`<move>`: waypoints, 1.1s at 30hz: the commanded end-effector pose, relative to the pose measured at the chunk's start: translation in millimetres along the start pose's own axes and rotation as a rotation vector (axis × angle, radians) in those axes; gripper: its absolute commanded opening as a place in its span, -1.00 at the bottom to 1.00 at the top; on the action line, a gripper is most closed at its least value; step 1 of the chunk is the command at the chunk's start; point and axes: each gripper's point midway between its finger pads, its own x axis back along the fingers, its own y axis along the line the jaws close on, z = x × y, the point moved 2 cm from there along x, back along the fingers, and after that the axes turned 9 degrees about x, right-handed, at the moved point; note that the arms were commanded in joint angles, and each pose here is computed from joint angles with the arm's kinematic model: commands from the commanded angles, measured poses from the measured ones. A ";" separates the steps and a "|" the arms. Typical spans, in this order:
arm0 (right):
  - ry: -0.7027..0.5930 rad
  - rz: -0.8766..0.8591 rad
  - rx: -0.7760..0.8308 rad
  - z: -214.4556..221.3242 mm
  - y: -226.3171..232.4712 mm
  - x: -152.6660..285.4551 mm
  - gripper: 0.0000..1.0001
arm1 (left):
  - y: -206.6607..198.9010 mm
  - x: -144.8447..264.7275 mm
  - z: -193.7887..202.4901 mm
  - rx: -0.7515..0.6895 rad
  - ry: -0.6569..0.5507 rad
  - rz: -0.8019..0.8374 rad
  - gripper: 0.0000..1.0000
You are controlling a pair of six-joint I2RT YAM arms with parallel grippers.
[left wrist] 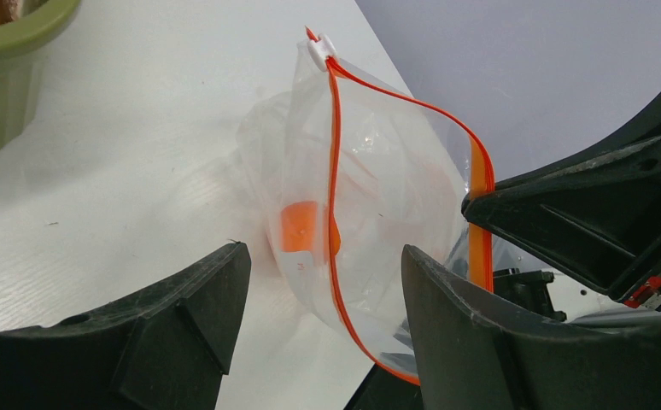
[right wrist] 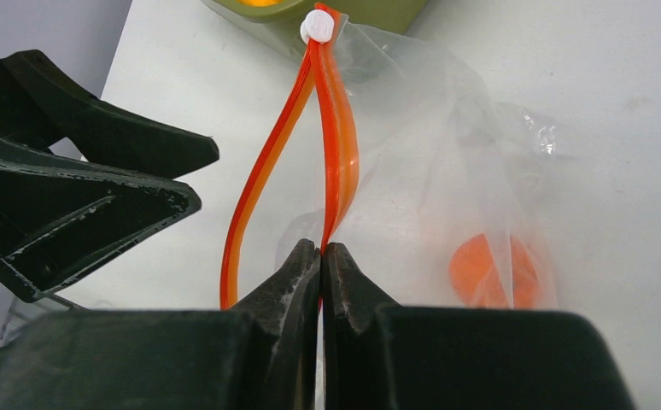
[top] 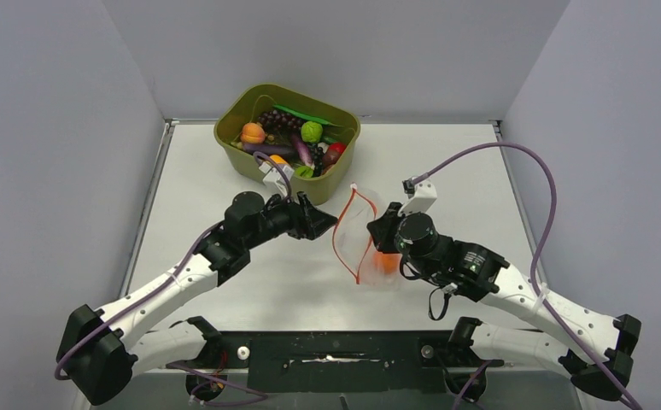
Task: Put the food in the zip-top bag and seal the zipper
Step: Place the fake fruit in the zipper food storage bag.
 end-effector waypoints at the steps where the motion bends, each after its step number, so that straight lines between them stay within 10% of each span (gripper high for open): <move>1: -0.058 0.044 -0.025 -15.2 -12.0 11.8 -1.00 | -20.5 10.3 -25.7 -0.085 -0.066 0.009 0.29; 15: -0.077 -0.036 -0.068 -15.9 0.5 12.2 -1.00 | -16.8 -22.8 14.7 -0.118 0.088 0.093 0.25; 23: -0.057 0.093 -0.062 -1.2 -29.3 15.8 -1.00 | -41.2 -27.0 -4.8 -0.189 -0.008 0.091 -1.00; 33: -0.204 0.265 -0.115 -40.3 -83.9 77.1 -1.00 | -74.6 -46.9 -13.1 -0.118 -0.058 0.203 -1.00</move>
